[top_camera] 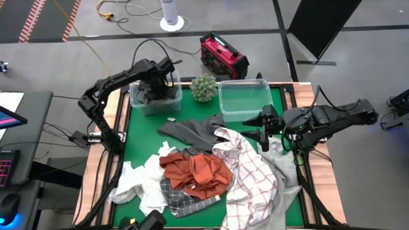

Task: Sort towels by color in basket
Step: Put the dark gray towel into the left transparent bin

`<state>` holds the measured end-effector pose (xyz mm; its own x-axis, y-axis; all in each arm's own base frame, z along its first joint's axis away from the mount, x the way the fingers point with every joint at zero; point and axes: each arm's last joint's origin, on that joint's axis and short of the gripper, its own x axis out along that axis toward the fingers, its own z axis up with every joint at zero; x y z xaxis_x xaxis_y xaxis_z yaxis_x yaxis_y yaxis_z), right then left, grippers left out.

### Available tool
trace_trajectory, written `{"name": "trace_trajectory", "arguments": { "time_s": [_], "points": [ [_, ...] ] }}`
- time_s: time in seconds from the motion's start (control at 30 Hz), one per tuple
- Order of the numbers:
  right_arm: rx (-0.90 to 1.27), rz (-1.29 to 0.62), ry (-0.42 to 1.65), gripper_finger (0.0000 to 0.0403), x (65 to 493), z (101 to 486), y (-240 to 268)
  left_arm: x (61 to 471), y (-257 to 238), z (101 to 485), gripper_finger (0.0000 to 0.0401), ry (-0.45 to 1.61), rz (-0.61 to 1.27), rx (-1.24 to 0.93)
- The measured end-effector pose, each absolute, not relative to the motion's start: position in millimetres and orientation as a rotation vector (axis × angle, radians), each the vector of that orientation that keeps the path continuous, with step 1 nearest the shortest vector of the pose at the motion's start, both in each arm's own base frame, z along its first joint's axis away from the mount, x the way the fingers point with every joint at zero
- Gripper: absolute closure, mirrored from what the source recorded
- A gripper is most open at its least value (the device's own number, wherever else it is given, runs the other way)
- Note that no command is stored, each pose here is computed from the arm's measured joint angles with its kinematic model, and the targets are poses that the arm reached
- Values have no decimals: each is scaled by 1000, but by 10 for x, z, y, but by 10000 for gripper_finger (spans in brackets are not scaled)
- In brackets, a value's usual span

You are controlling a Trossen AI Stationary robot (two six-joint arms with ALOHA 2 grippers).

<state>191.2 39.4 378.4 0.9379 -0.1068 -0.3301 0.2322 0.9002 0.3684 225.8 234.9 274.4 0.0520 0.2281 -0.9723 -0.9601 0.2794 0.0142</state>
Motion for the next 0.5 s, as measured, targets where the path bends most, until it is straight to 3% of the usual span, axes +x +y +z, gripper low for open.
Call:
{"name": "trace_trajectory", "arguments": {
  "time_s": [0.2, 0.37, 0.5],
  "points": [
    [409, -179, 314, 133, 1910, 3780, 393, 2294, 2375, 3143, 152, 1116, 1007, -719],
    [404, -193, 333, 133, 1906, 3761, 374, 2393, 2274, 3564, 147, 1058, 909, -579],
    [402, -231, 350, 133, 1908, 3739, 310, 2668, 1906, 3829, 153, 1015, 681, -324]
  ]
}}
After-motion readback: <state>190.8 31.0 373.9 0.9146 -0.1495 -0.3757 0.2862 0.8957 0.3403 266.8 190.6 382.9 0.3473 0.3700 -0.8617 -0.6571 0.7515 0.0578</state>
